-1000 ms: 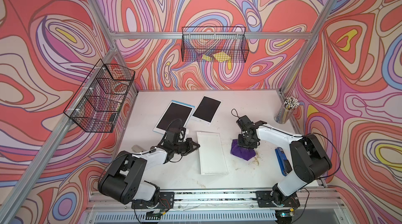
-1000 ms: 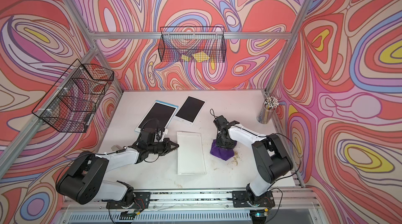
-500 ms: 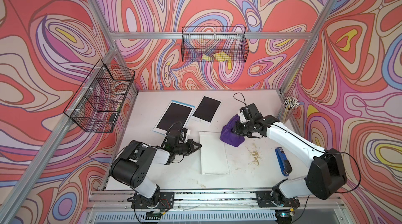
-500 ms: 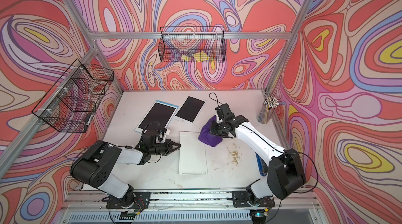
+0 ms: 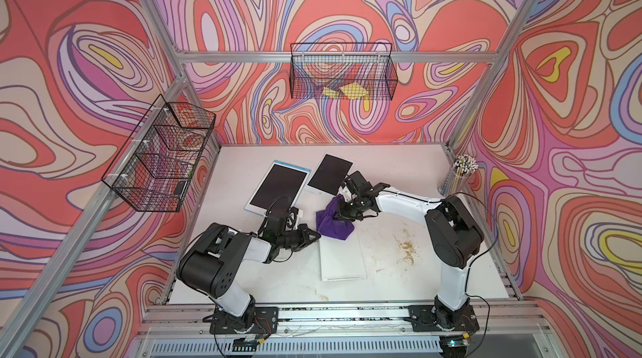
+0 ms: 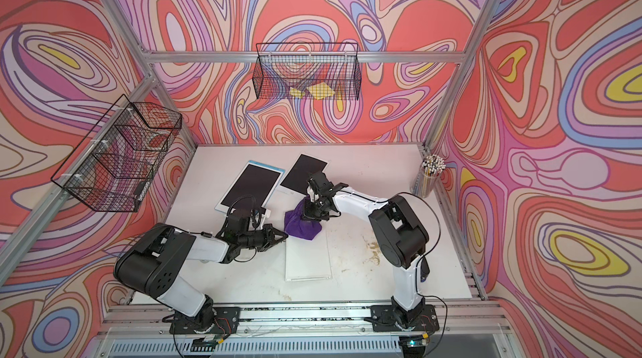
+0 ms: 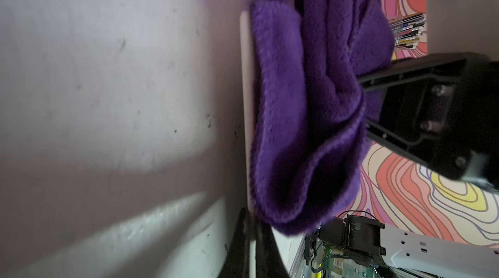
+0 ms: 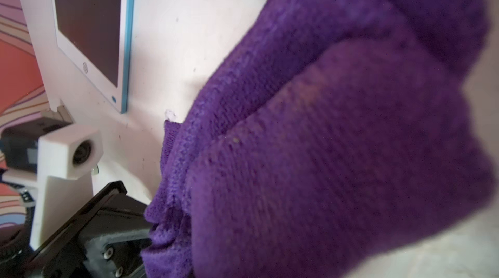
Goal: Wipe the drawing tablet
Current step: Wipe the dirt from the drawing tablet.
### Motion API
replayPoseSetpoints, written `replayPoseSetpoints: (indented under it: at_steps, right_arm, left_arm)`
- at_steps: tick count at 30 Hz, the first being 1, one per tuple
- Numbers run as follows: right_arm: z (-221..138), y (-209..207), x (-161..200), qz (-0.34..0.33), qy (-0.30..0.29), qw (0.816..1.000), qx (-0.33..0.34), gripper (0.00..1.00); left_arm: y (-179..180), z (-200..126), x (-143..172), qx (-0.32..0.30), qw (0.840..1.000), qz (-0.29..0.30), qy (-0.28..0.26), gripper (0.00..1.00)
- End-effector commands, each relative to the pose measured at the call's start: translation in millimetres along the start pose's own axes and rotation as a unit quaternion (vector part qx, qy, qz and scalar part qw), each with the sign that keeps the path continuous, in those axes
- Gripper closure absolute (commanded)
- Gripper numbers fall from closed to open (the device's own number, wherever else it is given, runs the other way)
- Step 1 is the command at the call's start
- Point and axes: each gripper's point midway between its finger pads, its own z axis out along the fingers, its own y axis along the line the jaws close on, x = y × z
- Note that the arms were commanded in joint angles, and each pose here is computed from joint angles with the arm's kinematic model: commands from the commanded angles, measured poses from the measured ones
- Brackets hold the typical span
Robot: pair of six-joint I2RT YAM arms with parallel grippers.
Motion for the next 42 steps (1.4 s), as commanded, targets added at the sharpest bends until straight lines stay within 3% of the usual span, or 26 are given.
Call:
replayPoseSetpoints:
  at_steps: [1, 8, 12, 14, 17, 20, 27, 33, 38, 42]
  right_arm:
    - [-0.6, 29.0, 46.4, -0.019, 0.043, 0.999, -0.024, 1.00]
    - [-16.3, 31.6, 136.9, -0.010, 0.096, 0.995, -0.032, 1.00]
    - [-28.1, 10.0, 168.2, 0.015, 0.113, 0.993, -0.017, 1.00]
    - [-37.0, -12.3, 172.4, 0.023, 0.100, 0.994, 0.022, 1.00]
    - [-45.2, -41.7, 159.6, 0.053, 0.085, 0.994, 0.050, 1.00]
    - [-51.9, -59.6, 124.0, 0.080, 0.049, 0.995, 0.035, 1.00]
    - [-48.1, -43.7, 34.0, 0.070, -0.006, 0.998, -0.007, 1.00]
    - [-52.3, -39.6, -14.0, 0.089, -0.047, 0.995, -0.027, 1.00]
    - [-105.0, -81.3, -26.3, 0.143, -0.113, 0.983, 0.006, 1.00]
    - [-150.1, -132.0, -4.0, 0.169, -0.144, 0.970, 0.103, 1.00]
  left_arm:
    - [-22.3, 1.4, -20.1, 0.026, 0.998, 0.050, -0.022, 1.00]
    - [-25.1, -5.6, -31.0, 0.022, 0.998, 0.054, -0.034, 1.00]
    - [-26.1, -11.7, -35.9, 0.020, 0.997, 0.055, -0.044, 1.00]
    - [-27.6, -13.4, -36.9, 0.020, 0.997, 0.056, -0.046, 1.00]
    - [-29.6, -15.1, -36.8, 0.021, 0.997, 0.057, -0.046, 1.00]
    - [-31.1, -16.2, -35.8, 0.023, 0.997, 0.056, -0.045, 1.00]
    - [-32.9, -14.6, -33.2, 0.034, 0.998, 0.048, -0.036, 1.00]
    - [-30.6, -11.1, -32.5, 0.038, 0.998, 0.040, -0.030, 1.00]
    - [-32.1, -12.0, -33.8, 0.036, 0.998, 0.040, -0.032, 1.00]
    - [-47.7, -19.1, -41.3, 0.031, 0.997, 0.061, -0.037, 1.00]
